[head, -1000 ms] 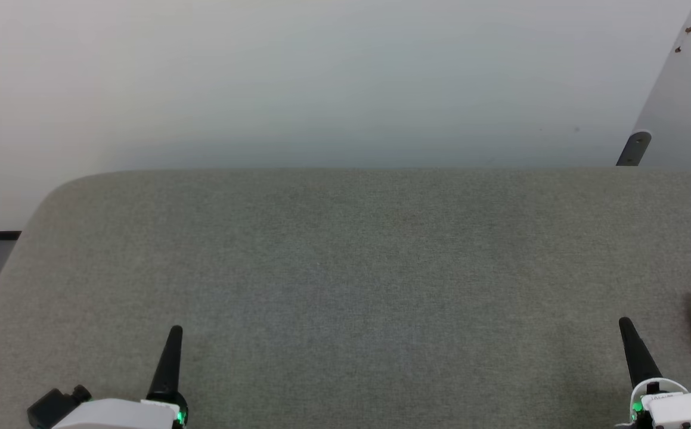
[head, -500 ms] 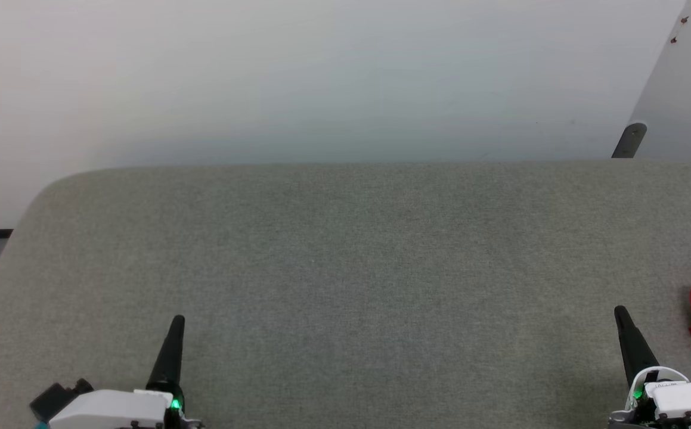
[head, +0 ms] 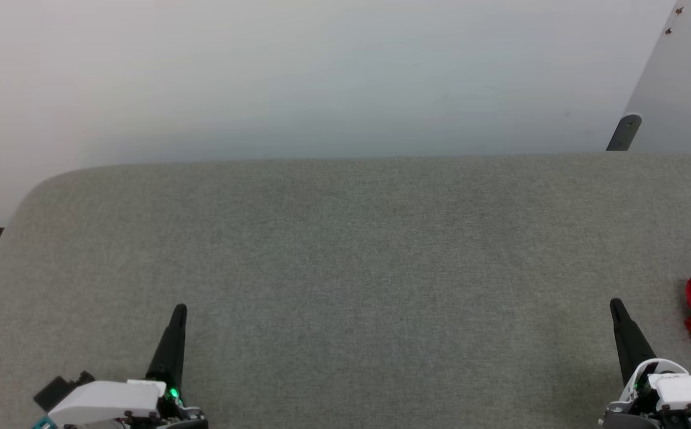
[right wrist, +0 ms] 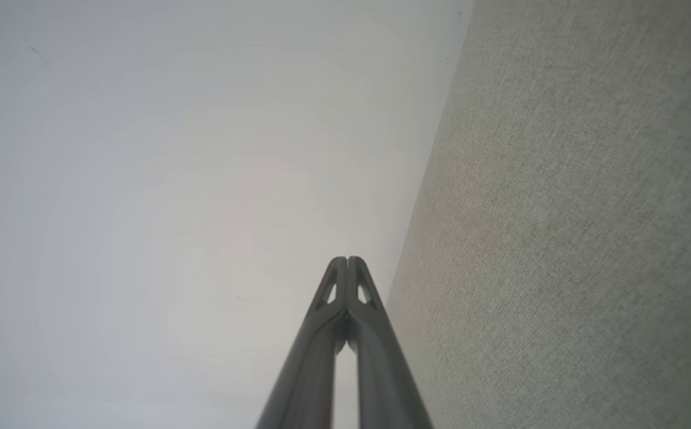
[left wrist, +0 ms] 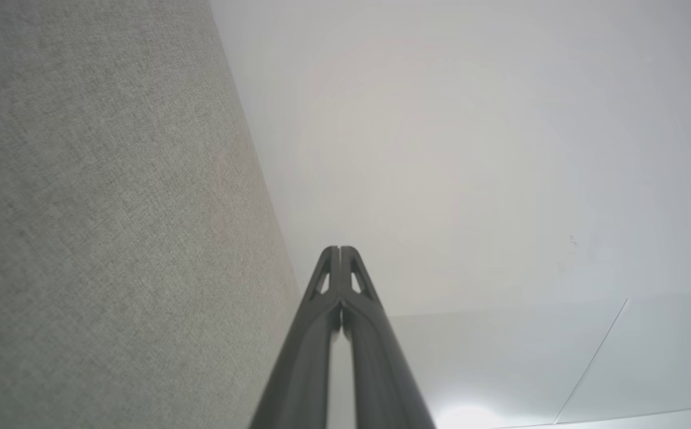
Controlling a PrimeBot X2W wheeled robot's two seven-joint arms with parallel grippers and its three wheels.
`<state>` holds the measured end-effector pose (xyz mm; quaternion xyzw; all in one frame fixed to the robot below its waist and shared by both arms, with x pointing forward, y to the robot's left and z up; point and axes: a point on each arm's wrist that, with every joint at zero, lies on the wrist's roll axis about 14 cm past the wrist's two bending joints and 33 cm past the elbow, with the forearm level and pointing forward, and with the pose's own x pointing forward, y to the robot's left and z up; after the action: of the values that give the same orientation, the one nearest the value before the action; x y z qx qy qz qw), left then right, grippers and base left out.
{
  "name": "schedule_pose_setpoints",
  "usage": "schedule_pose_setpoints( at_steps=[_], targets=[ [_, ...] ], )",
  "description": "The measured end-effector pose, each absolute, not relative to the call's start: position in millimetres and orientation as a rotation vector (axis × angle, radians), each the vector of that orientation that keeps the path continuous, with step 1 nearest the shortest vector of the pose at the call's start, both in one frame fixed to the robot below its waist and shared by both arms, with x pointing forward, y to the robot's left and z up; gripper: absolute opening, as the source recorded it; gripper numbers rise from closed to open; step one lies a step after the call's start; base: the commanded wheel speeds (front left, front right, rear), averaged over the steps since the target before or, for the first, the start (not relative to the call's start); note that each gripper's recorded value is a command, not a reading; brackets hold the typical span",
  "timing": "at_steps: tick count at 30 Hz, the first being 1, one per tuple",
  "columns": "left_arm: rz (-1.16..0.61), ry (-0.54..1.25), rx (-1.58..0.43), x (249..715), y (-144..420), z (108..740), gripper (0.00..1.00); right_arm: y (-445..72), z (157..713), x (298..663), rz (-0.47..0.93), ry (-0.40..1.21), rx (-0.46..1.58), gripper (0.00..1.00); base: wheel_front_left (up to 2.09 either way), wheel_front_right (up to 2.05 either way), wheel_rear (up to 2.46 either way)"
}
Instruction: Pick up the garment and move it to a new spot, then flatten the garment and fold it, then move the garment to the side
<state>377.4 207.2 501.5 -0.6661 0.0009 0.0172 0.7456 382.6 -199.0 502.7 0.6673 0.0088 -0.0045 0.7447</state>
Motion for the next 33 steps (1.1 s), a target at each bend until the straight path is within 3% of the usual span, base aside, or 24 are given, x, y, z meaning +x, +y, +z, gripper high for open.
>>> schedule_pose_setpoints(
  at_steps=[33],
  targets=[
    [0.007, 0.010, -1.572, 388.0, 199.8, 504.4, 0.00, -200.4, 505.8, 388.7, -0.004, 0.004, 1.571, 0.00, 0.00, 0.00, 0.00]
  ],
)
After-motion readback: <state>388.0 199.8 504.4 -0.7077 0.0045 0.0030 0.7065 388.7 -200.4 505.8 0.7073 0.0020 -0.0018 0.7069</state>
